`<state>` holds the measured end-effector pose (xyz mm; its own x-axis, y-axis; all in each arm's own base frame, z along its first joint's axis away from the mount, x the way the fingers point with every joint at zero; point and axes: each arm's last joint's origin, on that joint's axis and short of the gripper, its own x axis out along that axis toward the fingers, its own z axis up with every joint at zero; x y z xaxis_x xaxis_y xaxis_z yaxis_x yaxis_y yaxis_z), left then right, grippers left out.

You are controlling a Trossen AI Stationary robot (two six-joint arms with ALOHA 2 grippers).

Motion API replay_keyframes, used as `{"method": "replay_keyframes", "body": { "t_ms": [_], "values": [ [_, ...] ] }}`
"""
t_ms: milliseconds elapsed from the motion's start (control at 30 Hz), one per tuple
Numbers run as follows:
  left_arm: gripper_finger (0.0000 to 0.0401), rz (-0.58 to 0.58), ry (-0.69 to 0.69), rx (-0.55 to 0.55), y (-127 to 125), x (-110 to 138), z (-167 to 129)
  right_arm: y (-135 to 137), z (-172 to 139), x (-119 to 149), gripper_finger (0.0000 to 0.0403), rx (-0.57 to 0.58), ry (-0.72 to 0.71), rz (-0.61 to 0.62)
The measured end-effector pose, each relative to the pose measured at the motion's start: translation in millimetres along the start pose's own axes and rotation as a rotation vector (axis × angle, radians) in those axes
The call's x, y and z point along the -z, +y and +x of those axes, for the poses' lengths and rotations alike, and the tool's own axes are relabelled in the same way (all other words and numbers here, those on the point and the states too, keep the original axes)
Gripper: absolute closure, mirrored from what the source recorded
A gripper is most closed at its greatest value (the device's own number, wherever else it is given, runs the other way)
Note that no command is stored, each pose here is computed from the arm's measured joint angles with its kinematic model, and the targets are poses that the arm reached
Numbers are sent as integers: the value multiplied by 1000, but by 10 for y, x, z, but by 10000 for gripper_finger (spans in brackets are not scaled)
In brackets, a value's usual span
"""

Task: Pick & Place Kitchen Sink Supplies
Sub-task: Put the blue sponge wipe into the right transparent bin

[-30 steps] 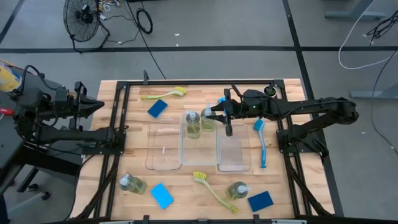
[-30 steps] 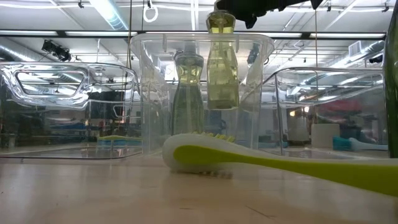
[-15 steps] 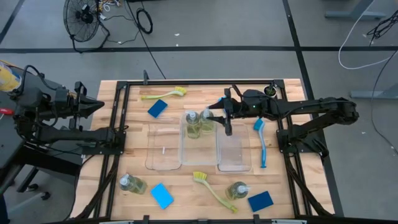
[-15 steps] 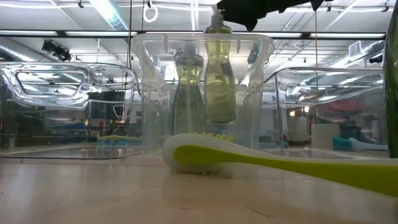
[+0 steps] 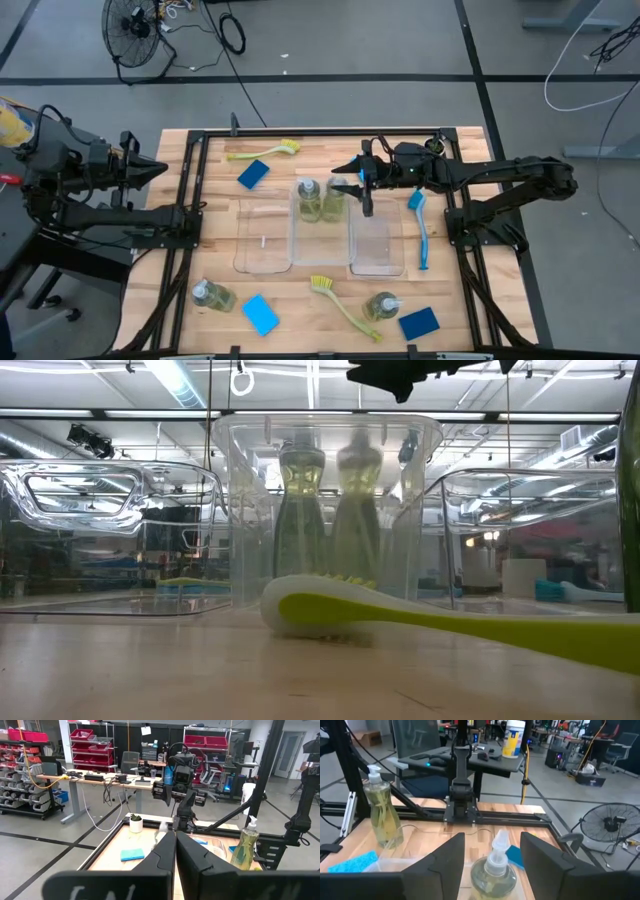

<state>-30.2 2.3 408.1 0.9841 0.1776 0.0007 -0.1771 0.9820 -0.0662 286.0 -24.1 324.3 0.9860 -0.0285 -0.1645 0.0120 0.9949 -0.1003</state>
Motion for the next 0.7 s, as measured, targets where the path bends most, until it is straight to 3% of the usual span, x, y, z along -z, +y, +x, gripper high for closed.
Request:
{"method": "replay_keyframes", "body": {
  "t_ms": [367,700],
  "values": [
    [383,0,0,0,0,0,-1,-1,-25,3,211,3,11,12],
    [383,0,0,0,0,0,0,-105,-167,-8,211,91,55,32]
  ]
}}
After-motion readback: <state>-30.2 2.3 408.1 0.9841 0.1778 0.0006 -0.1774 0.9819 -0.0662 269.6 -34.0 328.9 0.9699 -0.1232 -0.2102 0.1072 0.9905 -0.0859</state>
